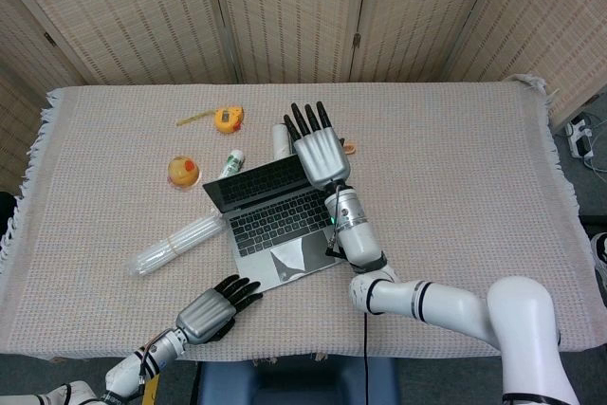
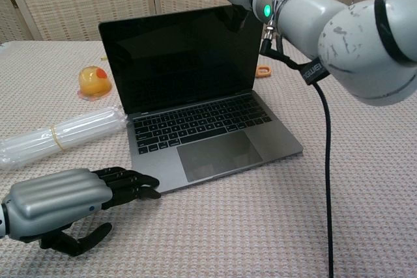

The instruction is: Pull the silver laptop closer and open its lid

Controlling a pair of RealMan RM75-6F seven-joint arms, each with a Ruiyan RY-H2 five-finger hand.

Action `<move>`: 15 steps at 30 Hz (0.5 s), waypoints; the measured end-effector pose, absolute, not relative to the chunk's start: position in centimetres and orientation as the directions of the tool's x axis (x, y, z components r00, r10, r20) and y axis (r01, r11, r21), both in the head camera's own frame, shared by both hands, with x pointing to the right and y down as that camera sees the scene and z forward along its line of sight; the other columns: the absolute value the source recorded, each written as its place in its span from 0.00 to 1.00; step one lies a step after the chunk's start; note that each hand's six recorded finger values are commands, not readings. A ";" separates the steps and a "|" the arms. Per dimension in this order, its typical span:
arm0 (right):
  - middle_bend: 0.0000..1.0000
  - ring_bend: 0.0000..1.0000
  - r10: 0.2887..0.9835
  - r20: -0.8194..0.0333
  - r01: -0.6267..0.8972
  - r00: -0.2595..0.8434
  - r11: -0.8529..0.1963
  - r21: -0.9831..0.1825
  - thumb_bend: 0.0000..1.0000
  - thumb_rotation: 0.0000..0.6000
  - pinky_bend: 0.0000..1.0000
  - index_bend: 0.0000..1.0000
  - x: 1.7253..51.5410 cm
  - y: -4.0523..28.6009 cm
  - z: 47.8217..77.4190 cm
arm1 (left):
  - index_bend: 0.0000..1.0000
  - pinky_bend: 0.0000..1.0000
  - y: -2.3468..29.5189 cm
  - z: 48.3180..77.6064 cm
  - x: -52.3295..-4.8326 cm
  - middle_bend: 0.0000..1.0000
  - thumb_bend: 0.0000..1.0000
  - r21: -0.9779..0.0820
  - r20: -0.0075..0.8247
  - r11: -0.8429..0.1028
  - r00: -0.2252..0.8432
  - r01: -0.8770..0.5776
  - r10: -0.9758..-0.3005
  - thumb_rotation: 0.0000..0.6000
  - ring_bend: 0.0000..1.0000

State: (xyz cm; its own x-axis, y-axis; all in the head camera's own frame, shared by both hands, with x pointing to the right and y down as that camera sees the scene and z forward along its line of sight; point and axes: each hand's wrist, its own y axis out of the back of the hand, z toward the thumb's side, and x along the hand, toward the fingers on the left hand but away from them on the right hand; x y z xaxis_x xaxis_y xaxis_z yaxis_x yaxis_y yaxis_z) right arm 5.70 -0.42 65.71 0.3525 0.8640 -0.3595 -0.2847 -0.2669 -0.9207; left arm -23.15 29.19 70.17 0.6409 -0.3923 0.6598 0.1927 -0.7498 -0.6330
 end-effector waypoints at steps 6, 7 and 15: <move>0.00 0.00 0.880 -0.366 -0.274 0.302 -0.288 -0.918 0.47 1.00 0.00 0.00 6.1 -1.8 66.0 | 0.06 0.00 29.2 70.2 -23.1 0.01 0.81 -0.630 0.664 -0.751 0.640 0.199 -0.388 1.00 0.01; 0.00 0.00 0.882 -0.367 -0.275 0.296 -0.289 -0.917 0.47 1.00 0.00 0.00 6.1 -2.0 66.1 | 0.06 0.00 29.2 70.2 -23.1 0.01 0.81 -0.629 0.664 -0.751 0.640 0.199 -0.387 1.00 0.01; 0.00 0.00 0.897 -0.372 -0.287 0.240 -0.301 -0.910 0.47 1.00 0.00 0.00 6.4 -3.8 66.6 | 0.07 0.00 29.1 70.1 -23.0 0.01 0.90 -0.626 0.668 -0.753 0.639 0.203 -0.382 1.00 0.01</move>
State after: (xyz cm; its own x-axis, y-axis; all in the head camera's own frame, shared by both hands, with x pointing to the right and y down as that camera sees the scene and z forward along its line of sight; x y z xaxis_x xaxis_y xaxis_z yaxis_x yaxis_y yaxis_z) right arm 6.45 -3.80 66.61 0.2401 0.8966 -0.3721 -0.2867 -0.3007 -0.9096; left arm -23.00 29.10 70.12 0.6388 -0.3825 0.6676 0.2028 -0.7533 -0.6256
